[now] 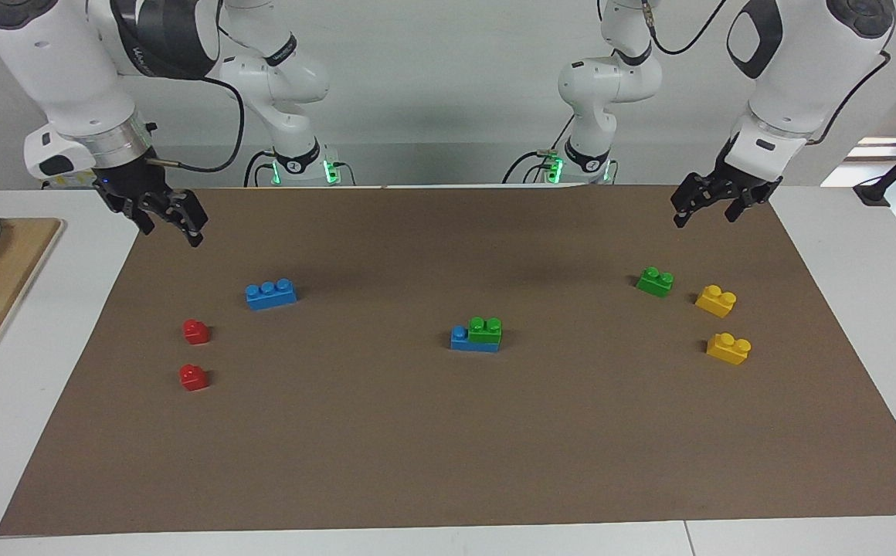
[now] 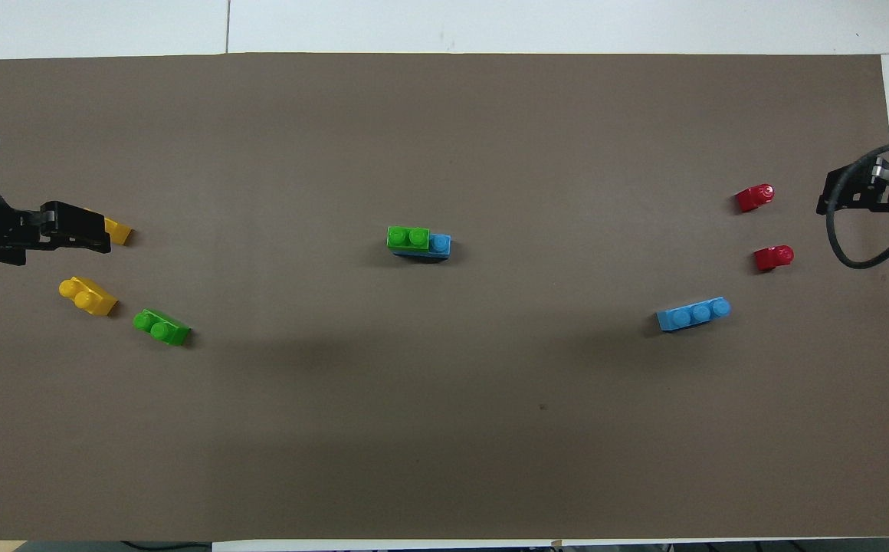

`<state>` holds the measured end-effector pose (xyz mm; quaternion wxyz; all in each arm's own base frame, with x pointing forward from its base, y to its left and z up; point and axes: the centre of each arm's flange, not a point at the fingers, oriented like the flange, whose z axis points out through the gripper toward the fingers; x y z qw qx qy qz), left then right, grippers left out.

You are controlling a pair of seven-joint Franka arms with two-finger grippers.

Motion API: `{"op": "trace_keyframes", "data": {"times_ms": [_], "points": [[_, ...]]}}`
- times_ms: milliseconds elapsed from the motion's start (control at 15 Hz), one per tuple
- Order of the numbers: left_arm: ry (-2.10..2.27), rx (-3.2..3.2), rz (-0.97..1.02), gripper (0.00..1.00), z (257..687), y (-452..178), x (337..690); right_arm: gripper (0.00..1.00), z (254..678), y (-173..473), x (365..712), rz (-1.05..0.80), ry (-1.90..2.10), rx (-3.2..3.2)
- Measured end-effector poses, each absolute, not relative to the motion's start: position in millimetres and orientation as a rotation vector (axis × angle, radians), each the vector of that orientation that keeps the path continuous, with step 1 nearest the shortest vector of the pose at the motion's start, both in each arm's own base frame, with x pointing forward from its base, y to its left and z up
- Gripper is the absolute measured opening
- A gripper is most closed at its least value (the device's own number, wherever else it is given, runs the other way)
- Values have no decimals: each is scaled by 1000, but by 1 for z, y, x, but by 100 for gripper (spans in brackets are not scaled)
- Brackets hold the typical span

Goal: Remove green block with left arm and hold with right
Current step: 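Move the left gripper toward the stack while the right gripper approaches it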

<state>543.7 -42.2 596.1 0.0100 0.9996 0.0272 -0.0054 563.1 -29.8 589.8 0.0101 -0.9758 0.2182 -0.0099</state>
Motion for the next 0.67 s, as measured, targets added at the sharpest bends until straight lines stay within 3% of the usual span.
{"op": "trace_keyframes", "data": {"times_ms": [400,667], "points": [[217,3114,-11,100,595,-50,544,90,561,-8,563,224,1490,-2494],[496,3081,1,100,585,-85,539,90,544,5,570,378,1707,-2241]]}}
